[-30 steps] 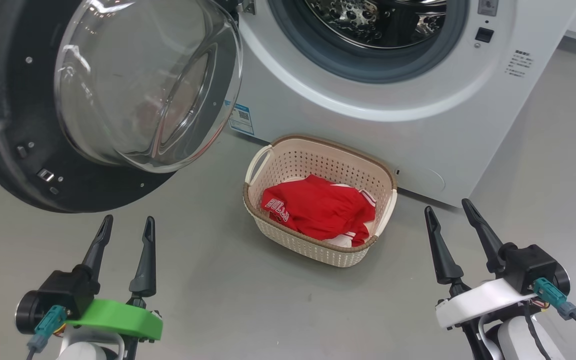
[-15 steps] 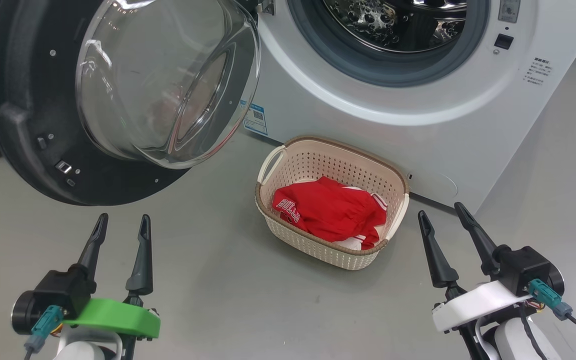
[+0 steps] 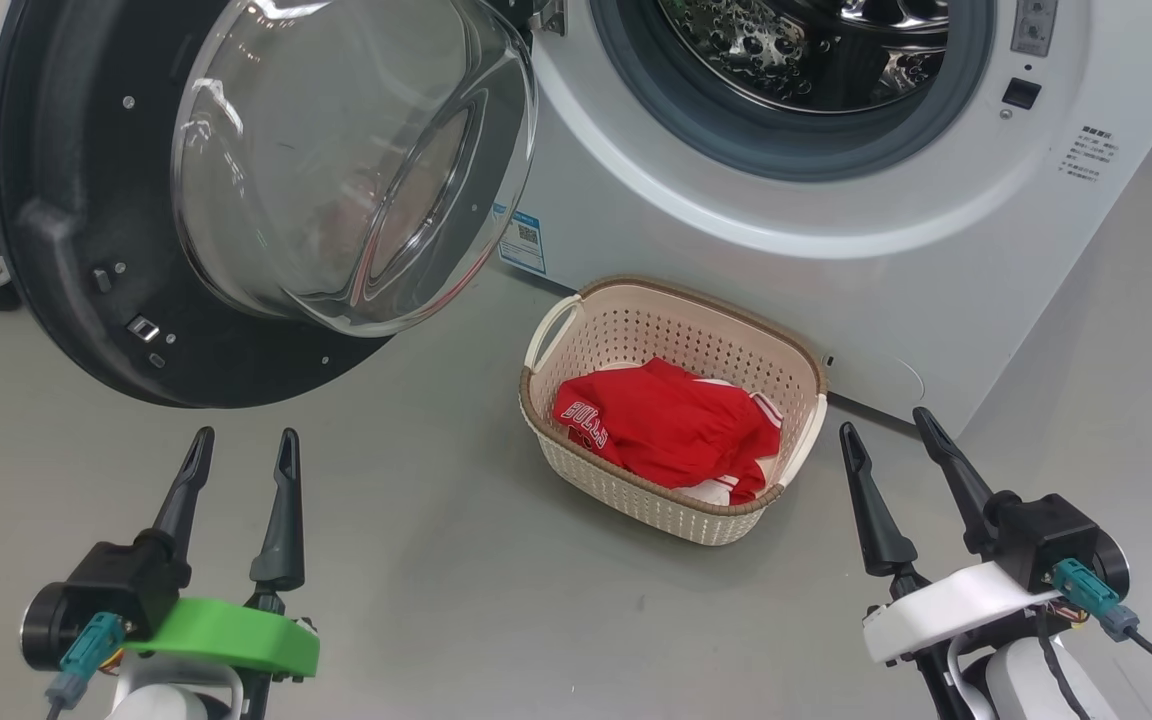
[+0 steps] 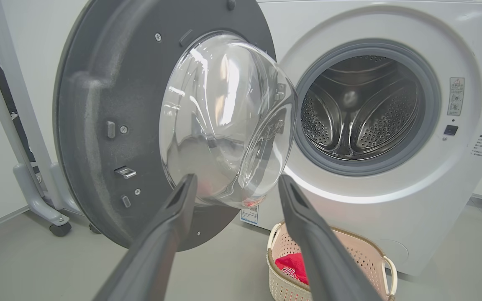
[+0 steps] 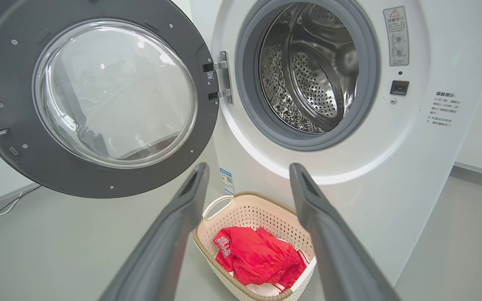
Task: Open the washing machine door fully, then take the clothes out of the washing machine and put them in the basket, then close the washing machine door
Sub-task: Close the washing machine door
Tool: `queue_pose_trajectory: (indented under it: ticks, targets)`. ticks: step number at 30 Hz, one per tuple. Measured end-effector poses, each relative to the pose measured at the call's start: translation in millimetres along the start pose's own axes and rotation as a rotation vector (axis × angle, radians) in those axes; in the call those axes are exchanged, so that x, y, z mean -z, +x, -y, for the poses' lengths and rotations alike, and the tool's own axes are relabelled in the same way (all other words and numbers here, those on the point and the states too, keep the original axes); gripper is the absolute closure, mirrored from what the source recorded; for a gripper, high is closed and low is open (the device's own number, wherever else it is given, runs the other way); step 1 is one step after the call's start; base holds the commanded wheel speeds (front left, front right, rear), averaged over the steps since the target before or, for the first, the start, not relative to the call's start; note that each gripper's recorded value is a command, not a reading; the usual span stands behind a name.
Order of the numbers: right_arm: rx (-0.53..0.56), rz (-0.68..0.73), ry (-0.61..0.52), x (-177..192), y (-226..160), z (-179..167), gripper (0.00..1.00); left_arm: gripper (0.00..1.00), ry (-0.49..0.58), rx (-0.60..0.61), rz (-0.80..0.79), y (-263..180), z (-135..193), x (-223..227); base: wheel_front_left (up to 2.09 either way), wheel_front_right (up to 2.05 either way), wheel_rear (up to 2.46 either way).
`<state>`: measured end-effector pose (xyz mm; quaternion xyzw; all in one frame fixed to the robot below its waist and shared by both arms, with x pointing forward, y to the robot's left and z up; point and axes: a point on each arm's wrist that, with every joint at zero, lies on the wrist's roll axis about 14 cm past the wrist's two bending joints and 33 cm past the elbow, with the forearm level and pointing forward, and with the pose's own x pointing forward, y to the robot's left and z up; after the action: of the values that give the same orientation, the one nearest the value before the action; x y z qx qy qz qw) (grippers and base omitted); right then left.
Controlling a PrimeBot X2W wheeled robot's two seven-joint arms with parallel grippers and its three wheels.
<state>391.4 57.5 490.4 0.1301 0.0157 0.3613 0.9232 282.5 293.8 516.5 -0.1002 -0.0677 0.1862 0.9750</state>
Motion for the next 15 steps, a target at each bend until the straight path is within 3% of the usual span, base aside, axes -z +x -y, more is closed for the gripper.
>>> queue_pose_trajectory:
  ticks: [15]
  targets:
    - [0.009,0.0,-0.001,-0.4,-1.5,2.8,0.0,0.0,-0.002,0.011,0.005,1.8,3.6,-1.2,0.0,0.0,0.0]
